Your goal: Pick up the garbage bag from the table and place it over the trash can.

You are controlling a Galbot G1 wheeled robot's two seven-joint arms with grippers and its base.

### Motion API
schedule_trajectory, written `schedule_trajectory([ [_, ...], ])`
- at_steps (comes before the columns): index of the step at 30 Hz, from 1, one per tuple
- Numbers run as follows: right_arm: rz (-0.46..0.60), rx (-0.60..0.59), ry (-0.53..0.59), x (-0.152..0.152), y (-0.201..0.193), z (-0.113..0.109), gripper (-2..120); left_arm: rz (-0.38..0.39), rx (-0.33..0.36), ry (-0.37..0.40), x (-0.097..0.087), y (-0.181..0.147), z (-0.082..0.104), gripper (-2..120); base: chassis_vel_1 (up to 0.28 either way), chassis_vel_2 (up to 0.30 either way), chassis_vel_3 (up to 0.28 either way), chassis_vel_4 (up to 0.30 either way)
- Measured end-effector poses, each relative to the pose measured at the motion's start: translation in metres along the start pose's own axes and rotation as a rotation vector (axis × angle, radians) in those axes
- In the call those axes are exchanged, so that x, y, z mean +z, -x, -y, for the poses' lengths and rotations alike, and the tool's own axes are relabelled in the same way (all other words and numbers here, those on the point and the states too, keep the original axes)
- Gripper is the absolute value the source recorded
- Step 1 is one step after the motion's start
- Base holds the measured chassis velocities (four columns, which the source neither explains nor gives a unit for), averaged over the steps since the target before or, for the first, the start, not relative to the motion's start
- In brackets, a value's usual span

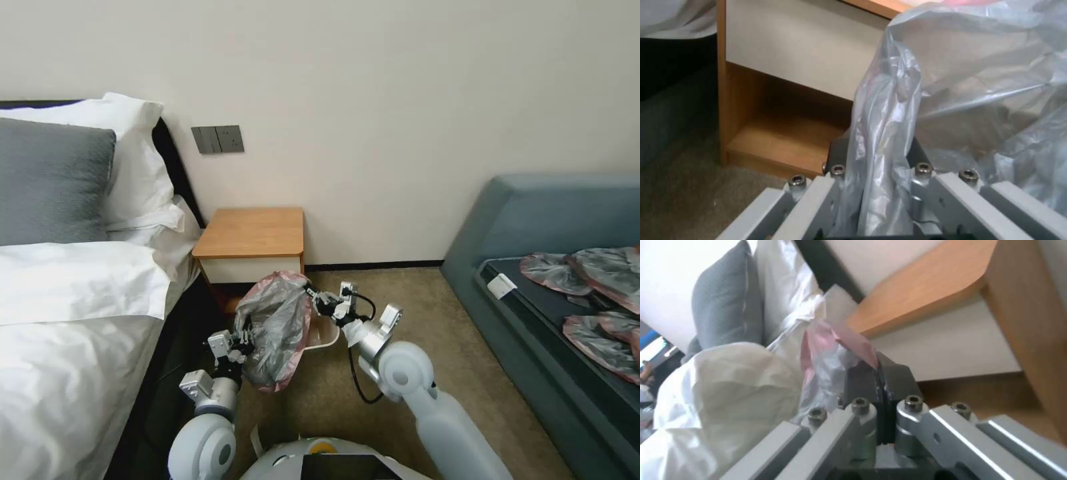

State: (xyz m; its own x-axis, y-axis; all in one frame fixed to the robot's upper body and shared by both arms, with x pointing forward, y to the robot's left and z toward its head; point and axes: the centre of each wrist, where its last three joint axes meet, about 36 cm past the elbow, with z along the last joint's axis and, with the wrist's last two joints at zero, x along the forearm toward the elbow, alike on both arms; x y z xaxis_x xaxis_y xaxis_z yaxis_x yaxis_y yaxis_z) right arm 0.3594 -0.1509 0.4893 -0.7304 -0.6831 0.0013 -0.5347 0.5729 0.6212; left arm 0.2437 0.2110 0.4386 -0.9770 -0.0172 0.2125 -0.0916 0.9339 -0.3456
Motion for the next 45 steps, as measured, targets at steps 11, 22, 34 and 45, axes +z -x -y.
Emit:
schedule_trajectory([
  [11,-0.016,0.084,-0.016,-0.039,0.024,0.028,0,0.031,0.064,-0.026,-0.002,-0.001,-0.005,9,0.000,0.000,0.000,0.000],
  [22,-0.082,0.128,-0.052,-0.064,0.029,0.043,0,0.052,0.124,-0.052,-0.004,-0.001,-0.008,9,0.000,0.000,0.000,0.000],
  [34,-0.071,0.116,-0.041,-0.066,0.006,0.032,33,0.043,0.087,-0.061,-0.005,0.005,-0.013,9,0.000,0.000,0.000,0.000],
  [45,-0.039,0.090,-0.042,-0.067,-0.028,0.007,74,0.033,0.063,-0.073,-0.005,0.009,-0.013,9,0.000,0.000,0.000,0.000],
])
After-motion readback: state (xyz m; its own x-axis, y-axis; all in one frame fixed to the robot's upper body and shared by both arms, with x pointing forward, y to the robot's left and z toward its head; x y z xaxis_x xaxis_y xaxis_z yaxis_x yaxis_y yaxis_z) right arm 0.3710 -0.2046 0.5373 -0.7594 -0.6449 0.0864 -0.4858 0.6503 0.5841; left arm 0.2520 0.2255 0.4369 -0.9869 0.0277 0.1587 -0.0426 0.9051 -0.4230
